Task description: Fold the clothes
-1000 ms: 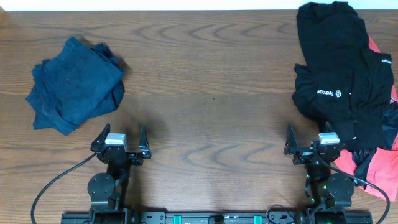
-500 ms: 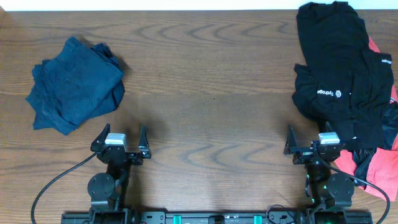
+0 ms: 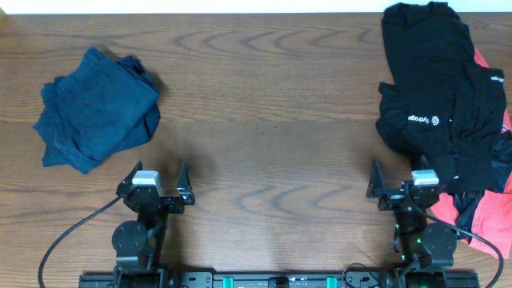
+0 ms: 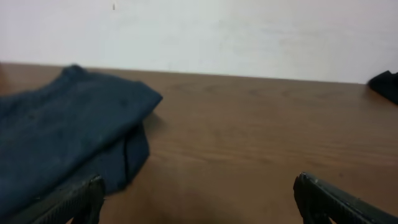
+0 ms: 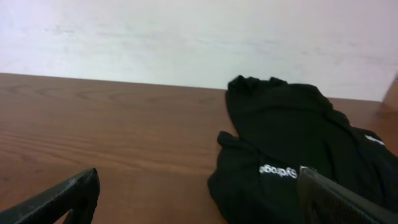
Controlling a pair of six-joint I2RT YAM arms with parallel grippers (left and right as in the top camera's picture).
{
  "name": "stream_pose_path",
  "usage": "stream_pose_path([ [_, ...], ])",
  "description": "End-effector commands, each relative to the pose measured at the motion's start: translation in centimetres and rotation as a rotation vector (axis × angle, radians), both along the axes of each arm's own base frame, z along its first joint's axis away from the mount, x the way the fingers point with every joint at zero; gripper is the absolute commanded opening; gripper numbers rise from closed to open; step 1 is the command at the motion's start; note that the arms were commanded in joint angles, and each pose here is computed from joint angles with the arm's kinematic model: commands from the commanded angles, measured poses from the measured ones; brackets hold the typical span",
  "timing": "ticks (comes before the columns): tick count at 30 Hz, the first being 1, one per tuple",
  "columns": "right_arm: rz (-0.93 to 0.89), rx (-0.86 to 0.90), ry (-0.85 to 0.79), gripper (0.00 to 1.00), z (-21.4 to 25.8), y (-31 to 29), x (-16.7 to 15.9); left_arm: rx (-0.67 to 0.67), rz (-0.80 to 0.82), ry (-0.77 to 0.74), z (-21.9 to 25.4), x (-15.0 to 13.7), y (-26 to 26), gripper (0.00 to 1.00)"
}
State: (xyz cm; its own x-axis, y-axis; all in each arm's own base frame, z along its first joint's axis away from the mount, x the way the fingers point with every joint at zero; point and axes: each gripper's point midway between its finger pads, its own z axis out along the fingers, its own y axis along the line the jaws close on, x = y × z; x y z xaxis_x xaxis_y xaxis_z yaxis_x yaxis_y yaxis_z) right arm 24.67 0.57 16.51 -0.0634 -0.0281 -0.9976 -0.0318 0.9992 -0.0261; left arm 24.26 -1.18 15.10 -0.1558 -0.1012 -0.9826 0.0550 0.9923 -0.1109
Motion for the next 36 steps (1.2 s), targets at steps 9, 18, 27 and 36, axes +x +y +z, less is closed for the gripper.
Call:
stream_pose_path([
  [9,-0.142,-0.031,0.122,0.99,4.7,-2.4,1.5,-0.034,-0.001,0.114,5.8,0.6,-0.1,0.98],
  [18,-0.136,-0.053,0.532,0.99,1.4,-2.7,6.9,-0.038,0.003,0.432,4.2,1.8,-0.1,0.98],
  [27,-0.115,-0.048,0.741,0.99,-4.7,-2.7,10.4,-0.051,-0.022,0.537,2.5,1.9,-0.6,0.98],
  [36,-0.223,-0.109,0.976,0.97,-13.8,-5.2,10.4,-0.051,-0.022,0.537,2.5,1.9,-0.6,0.98],
])
